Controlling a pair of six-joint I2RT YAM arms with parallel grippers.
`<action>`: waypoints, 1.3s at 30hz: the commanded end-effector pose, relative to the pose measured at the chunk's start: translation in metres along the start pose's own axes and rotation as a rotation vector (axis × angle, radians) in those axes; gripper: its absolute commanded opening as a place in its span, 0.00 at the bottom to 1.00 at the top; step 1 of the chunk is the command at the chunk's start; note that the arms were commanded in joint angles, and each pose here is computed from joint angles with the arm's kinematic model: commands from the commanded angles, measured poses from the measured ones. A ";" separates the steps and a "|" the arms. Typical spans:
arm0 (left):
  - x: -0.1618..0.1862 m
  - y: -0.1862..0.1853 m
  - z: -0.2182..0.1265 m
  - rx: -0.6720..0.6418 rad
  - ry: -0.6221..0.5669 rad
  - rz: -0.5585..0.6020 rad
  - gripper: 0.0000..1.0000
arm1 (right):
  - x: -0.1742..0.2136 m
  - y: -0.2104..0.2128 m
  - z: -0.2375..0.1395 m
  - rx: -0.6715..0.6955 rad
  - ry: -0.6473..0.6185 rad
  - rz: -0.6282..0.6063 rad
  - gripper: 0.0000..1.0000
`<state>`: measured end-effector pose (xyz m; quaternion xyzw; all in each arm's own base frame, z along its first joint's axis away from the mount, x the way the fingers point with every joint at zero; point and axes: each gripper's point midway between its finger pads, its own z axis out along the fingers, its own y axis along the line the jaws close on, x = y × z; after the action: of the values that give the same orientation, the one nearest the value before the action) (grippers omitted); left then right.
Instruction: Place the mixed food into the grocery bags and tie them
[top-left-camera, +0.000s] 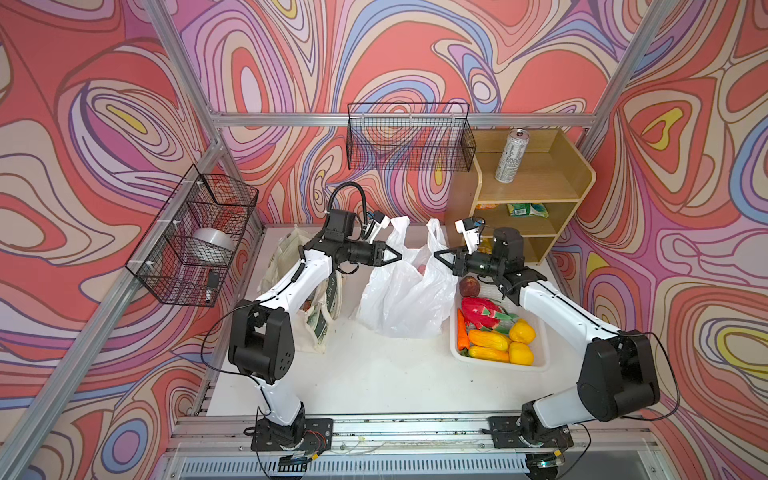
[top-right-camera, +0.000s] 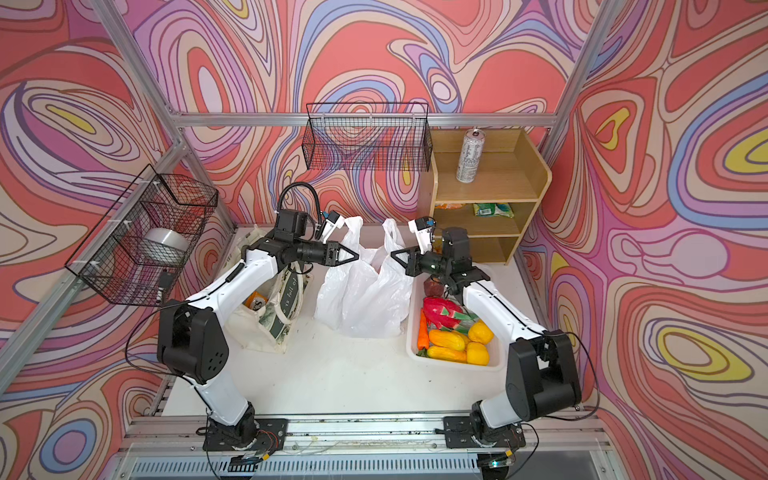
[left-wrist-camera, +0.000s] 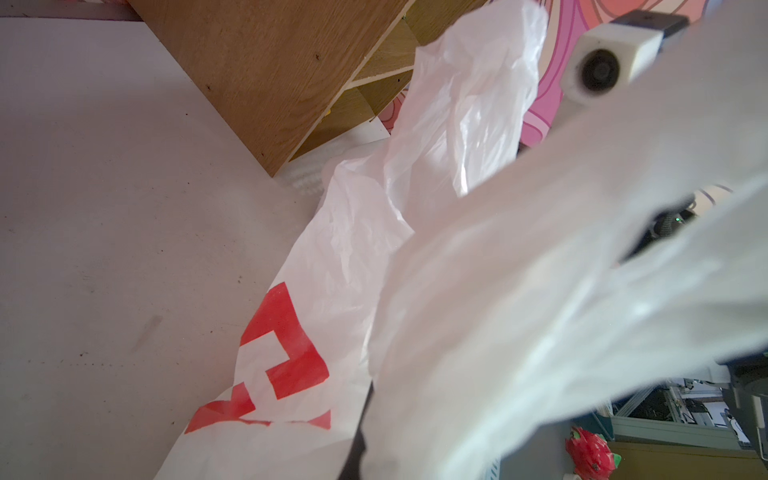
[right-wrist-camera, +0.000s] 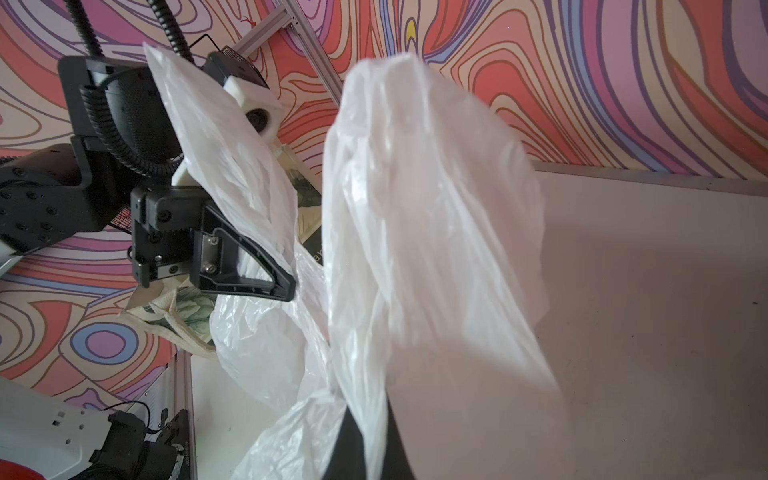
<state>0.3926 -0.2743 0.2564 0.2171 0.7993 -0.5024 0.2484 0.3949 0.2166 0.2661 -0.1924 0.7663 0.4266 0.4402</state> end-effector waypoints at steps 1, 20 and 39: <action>-0.009 -0.009 -0.007 -0.014 -0.040 -0.017 0.00 | -0.014 0.006 -0.007 0.013 -0.041 -0.022 0.00; -0.049 -0.016 -0.015 -0.006 -0.211 -0.406 0.00 | -0.033 0.018 -0.042 0.119 -0.173 -0.029 0.00; -0.051 -0.052 0.006 0.010 -0.156 -0.497 0.00 | 0.006 0.035 0.006 0.007 0.087 -0.142 0.00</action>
<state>0.4093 -0.2927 0.3013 -0.0394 0.8073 -0.5617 0.1765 0.3747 0.2382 0.2797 -0.2392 0.7694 0.3916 0.4444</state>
